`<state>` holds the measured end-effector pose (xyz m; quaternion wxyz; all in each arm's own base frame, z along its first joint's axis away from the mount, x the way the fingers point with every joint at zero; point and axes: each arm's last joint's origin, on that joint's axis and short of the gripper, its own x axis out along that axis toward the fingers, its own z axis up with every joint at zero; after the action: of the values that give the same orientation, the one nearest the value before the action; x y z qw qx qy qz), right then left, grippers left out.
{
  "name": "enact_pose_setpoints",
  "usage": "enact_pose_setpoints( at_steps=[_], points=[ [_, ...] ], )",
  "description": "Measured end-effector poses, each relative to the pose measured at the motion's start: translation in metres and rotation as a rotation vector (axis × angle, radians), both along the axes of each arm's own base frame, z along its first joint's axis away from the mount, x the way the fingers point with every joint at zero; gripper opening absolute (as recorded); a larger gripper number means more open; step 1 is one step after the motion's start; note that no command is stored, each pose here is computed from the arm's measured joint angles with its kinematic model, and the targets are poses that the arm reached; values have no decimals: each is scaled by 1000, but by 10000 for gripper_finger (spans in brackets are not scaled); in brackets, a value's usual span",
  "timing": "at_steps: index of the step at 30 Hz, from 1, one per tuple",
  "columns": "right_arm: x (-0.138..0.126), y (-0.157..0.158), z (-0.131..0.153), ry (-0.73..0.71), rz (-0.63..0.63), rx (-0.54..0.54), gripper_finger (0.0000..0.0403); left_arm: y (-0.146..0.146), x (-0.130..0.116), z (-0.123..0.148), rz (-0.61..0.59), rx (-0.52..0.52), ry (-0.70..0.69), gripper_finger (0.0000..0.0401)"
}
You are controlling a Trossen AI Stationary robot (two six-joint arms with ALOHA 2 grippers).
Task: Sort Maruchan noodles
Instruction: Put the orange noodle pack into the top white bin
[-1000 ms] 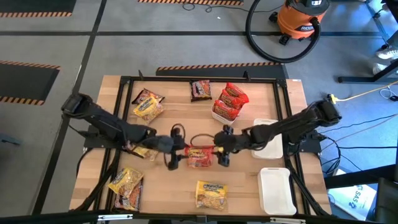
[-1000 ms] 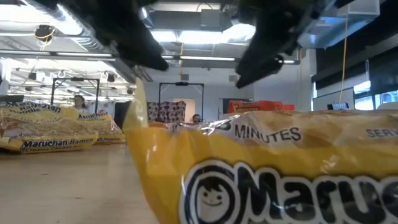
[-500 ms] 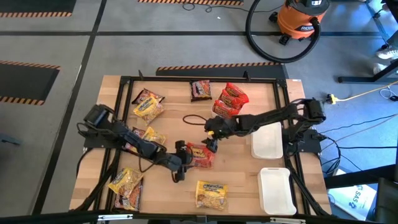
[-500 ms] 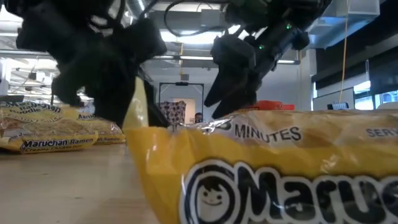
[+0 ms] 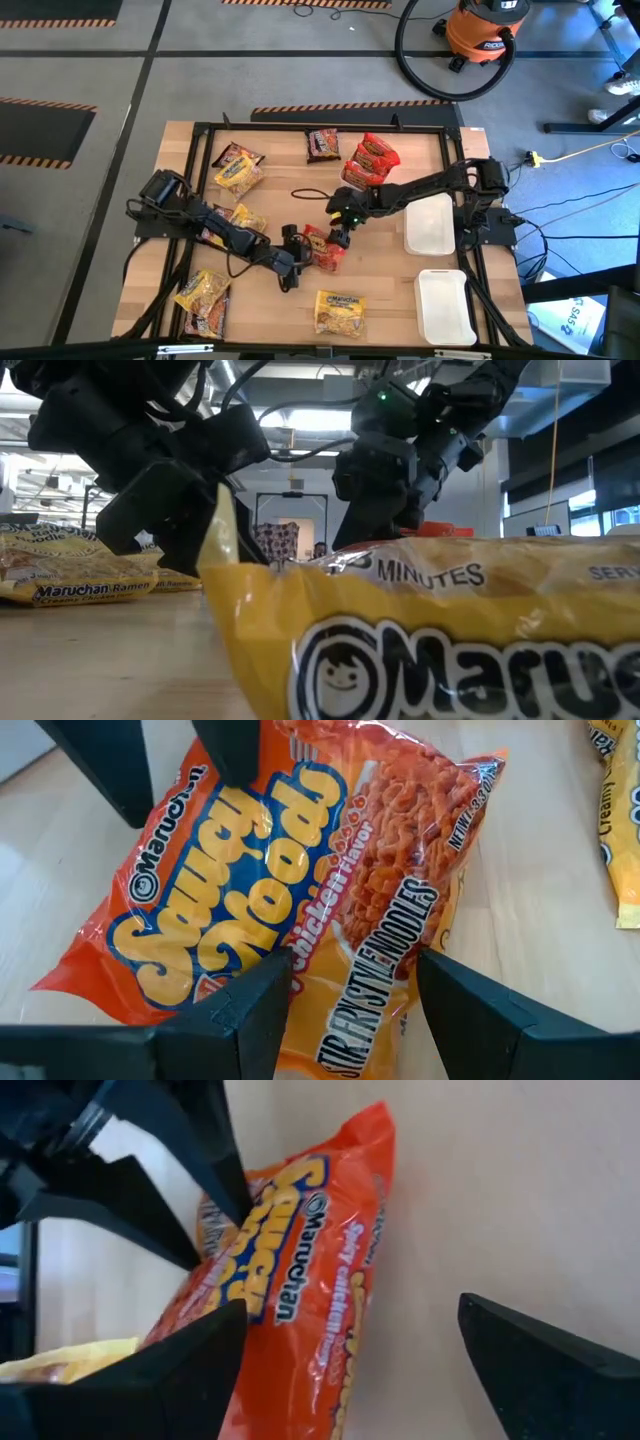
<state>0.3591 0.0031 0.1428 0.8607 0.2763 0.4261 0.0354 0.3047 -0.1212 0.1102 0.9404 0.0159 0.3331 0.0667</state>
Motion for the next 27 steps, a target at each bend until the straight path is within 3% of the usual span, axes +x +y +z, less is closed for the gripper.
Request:
enact_pose_setpoints(
  at_steps=[6,12,17,21,27],
  points=[
    [2,1,1,-3,-37,56,331,0,0,0,2,2,-1,209],
    [7,2,-20,61,-73,160,316,0,0,0,8,8,-3,209],
    [11,3,-24,28,-61,173,297,1,0,0,12,17,-7,209],
    [14,4,-23,-18,-30,185,260,1,0,0,13,25,-9,209],
    [14,4,-22,-29,-8,186,169,1,-1,7,7,32,-20,209]
  ],
)
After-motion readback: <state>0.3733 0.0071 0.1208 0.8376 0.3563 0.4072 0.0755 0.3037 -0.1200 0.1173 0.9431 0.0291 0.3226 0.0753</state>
